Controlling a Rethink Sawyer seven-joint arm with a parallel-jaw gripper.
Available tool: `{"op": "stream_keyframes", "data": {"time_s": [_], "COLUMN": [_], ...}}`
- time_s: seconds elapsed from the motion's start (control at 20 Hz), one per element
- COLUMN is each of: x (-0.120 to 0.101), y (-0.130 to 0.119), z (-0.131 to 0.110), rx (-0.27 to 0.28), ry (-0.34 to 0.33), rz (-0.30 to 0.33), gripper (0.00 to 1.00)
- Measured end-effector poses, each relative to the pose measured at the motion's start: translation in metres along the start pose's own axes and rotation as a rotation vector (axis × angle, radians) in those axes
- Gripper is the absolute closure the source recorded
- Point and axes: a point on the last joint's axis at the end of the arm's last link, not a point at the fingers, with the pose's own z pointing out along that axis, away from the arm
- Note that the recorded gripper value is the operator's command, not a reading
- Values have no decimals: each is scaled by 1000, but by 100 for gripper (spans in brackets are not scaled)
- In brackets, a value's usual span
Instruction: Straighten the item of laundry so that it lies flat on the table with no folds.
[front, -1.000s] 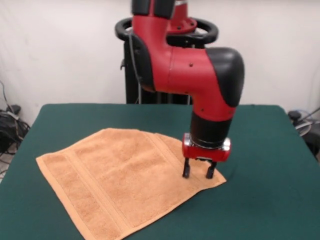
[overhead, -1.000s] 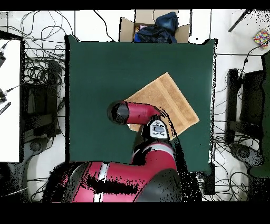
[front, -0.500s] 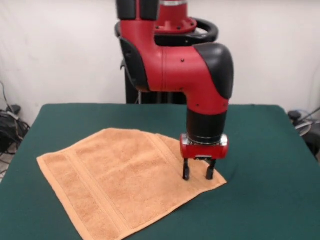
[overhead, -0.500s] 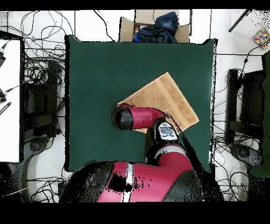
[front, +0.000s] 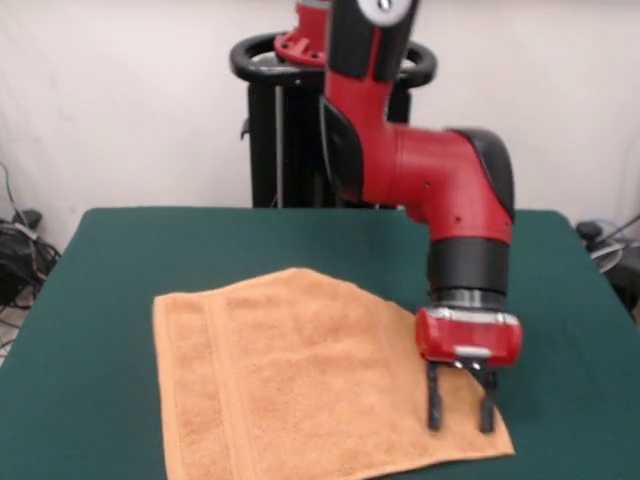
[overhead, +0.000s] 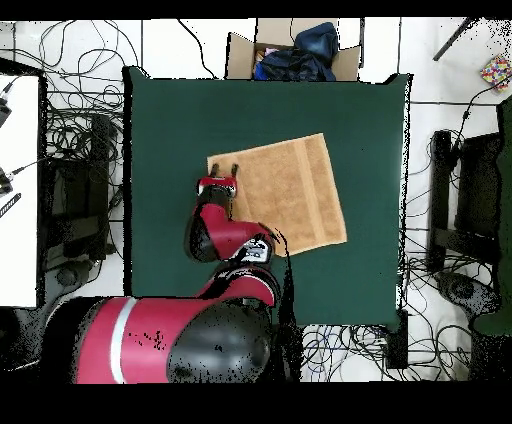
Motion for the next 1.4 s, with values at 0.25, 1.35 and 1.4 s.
{"op": "stream_keyframes", "data": {"time_s": [0.25, 1.35, 1.4], "x": [19, -41, -49], "y": [22, 31, 25], "z": [17, -78, -82], "rx": [1, 99, 95], "ry": [-239, 887, 906], "rz": [21, 151, 162], "gripper": [0, 0, 0]}}
